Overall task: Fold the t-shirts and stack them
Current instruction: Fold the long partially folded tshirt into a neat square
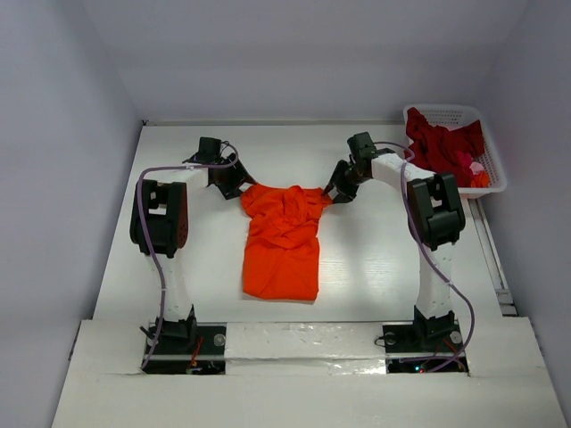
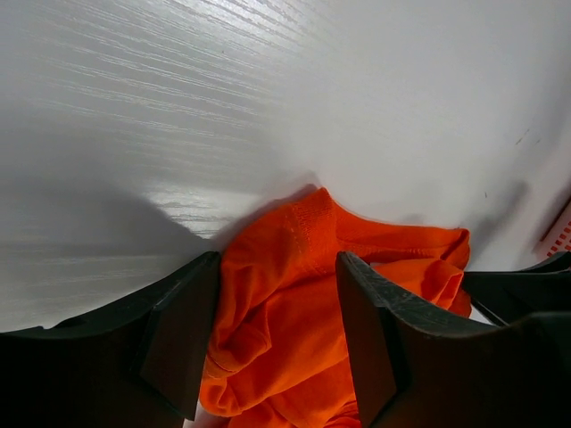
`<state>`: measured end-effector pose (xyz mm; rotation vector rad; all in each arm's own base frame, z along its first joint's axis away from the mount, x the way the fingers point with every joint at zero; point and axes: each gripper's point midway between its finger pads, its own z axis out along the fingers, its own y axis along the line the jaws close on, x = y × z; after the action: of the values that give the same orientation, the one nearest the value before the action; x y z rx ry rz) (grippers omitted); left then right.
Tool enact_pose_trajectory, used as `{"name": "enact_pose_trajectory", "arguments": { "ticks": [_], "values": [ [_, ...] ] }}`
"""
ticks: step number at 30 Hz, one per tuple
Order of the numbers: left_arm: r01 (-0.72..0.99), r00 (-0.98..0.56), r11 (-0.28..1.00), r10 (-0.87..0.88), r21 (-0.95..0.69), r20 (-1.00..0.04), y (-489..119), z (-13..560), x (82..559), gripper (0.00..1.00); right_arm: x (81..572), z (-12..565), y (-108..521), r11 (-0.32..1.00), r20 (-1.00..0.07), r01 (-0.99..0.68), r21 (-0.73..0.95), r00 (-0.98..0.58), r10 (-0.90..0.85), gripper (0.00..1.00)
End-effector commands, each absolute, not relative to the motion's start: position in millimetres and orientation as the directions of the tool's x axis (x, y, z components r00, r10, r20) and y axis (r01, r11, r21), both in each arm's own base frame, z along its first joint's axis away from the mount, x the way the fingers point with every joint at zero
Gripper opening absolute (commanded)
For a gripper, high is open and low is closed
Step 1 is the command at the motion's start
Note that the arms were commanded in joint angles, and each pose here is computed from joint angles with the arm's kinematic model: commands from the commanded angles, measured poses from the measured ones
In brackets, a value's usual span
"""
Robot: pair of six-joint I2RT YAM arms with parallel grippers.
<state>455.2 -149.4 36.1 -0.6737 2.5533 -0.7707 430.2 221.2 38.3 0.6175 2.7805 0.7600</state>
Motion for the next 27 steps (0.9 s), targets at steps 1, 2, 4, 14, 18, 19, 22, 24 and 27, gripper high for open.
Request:
{"name": "enact_pose_trajectory", "arguments": {
  "ticks": [1, 2, 4, 14, 18, 19, 22, 24, 27],
  "values": [
    [-0.391, -0.835, 0.781, -0.523, -0.487, -0.168, -137.3, 9.9, 428.3, 0.53, 428.5, 32.8, 216.7, 0.798, -0.083, 0.342, 0.496, -0.896, 0.436, 0.47],
    [-0.391, -0.835, 0.781, -0.523, -0.487, -0.168, -137.3, 10.3, 428.5, 0.49, 430.2, 33.8, 215.7, 0.801, -0.093, 0.340, 0.493, -0.894, 0.437, 0.47],
    [-0.391, -0.836, 0.780, -0.523, -0.489, -0.165, -137.8, 9.6, 428.5, 0.47, 431.3, 34.0, 215.9, 0.802, -0.098, 0.335, 0.494, -0.896, 0.434, 0.47],
    [-0.388, -0.840, 0.774, -0.521, -0.501, -0.154, -141.2, 8.2, 431.0, 0.40, 431.6, 29.2, 222.7, 0.790, -0.075, 0.324, 0.520, -0.904, 0.420, 0.44],
    [-0.387, -0.840, 0.772, -0.521, -0.505, -0.153, -141.9, 9.5, 432.4, 0.36, 432.3, 28.0, 223.3, 0.790, -0.075, 0.320, 0.522, -0.906, 0.417, 0.39],
    [-0.388, -0.840, 0.772, -0.521, -0.504, -0.152, -141.9, 9.2, 432.5, 0.36, 432.2, 28.1, 223.5, 0.790, -0.075, 0.318, 0.523, -0.907, 0.415, 0.38],
    [-0.386, -0.841, 0.770, -0.520, -0.508, -0.149, -143.0, 8.8, 433.0, 0.31, 431.2, 25.3, 223.8, 0.791, -0.074, 0.314, 0.525, -0.909, 0.410, 0.36],
    [-0.383, -0.843, 0.768, -0.517, -0.514, -0.145, -144.5, 8.5, 433.1, 0.29, 430.3, 24.2, 224.2, 0.790, -0.072, 0.312, 0.528, -0.910, 0.407, 0.33],
    [-0.382, -0.844, 0.767, -0.516, -0.516, -0.142, -144.9, 6.8, 432.6, 0.26, 429.0, 21.3, 224.5, 0.789, -0.067, 0.312, 0.529, -0.912, 0.406, 0.29]
  ]
}}
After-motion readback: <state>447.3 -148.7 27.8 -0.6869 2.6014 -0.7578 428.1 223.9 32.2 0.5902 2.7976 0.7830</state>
